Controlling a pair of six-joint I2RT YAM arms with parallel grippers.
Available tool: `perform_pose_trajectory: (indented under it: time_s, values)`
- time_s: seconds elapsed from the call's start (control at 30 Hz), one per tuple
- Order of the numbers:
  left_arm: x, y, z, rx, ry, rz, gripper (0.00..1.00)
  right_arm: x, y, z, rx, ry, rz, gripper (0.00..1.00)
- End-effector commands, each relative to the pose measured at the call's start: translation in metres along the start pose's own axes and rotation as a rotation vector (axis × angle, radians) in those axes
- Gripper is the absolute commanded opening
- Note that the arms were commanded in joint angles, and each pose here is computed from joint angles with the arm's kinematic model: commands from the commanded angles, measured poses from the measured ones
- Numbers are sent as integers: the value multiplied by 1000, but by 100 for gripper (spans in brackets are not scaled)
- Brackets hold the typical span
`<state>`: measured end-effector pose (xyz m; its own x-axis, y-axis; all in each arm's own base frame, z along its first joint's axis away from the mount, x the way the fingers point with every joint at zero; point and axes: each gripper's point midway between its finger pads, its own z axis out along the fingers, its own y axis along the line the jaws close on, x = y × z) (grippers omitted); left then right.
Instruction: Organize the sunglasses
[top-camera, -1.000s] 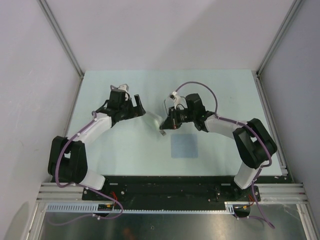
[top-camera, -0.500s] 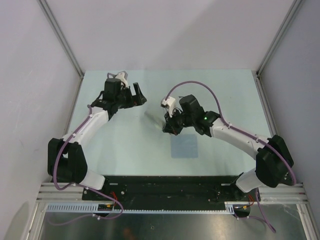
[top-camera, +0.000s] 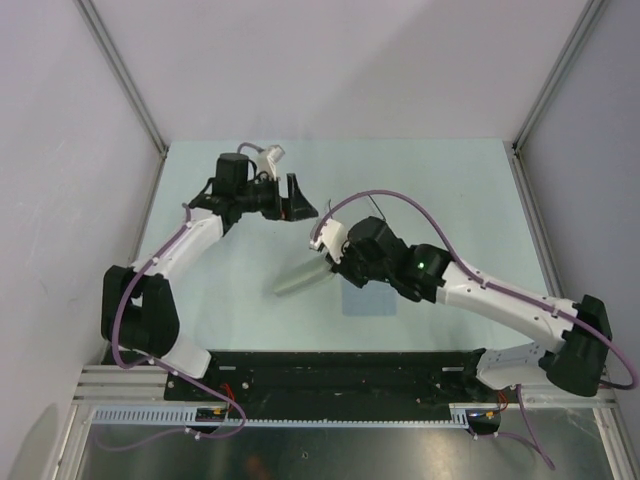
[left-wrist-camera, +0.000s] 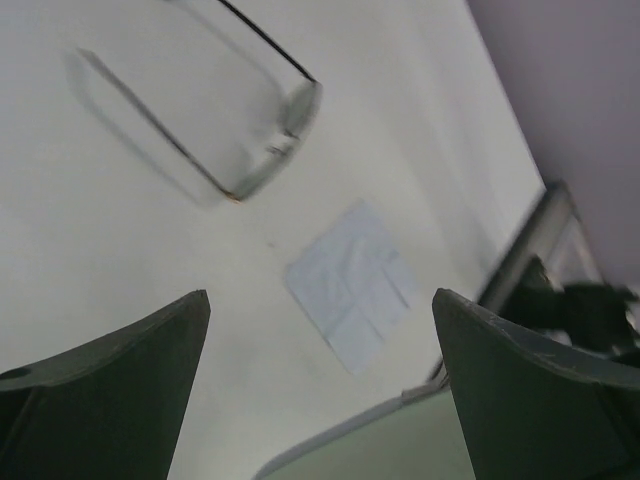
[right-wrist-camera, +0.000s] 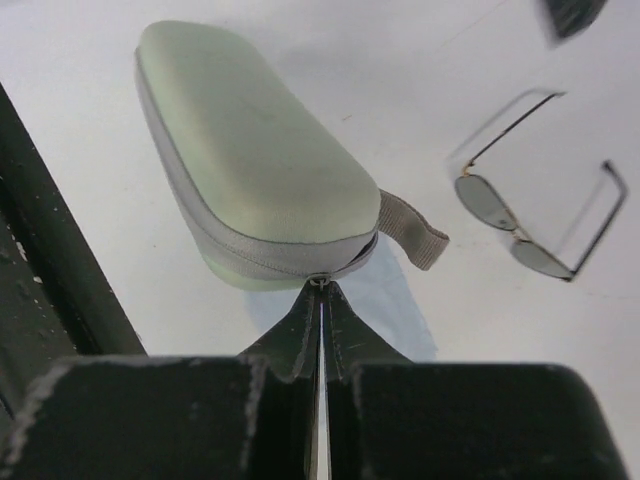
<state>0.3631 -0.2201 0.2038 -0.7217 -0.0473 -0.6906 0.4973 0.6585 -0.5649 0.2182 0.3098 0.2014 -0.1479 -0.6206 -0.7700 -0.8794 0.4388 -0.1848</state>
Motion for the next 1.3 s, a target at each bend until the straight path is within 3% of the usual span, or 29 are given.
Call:
perform_pose_trajectory:
  time_s: [0.0,0.23,0.57,0.83,1.27]
  values:
    - [31,-58,-4,344,111,61,100,-46,-24,-47,188,-126,-126,0]
    - [14,-110,-37,551,95,129,100,-78,-45,-83,358,-226,-275,0]
    - [-13,-181,-91,826,54,381,100,-123,-56,-125,467,-385,-444,0]
    - [-8,-184,-93,816,53,377,100,-146,-65,-144,532,-481,-462,0]
    - [31,-214,-114,1013,146,441,100,-164,-73,-166,579,-568,-483,0]
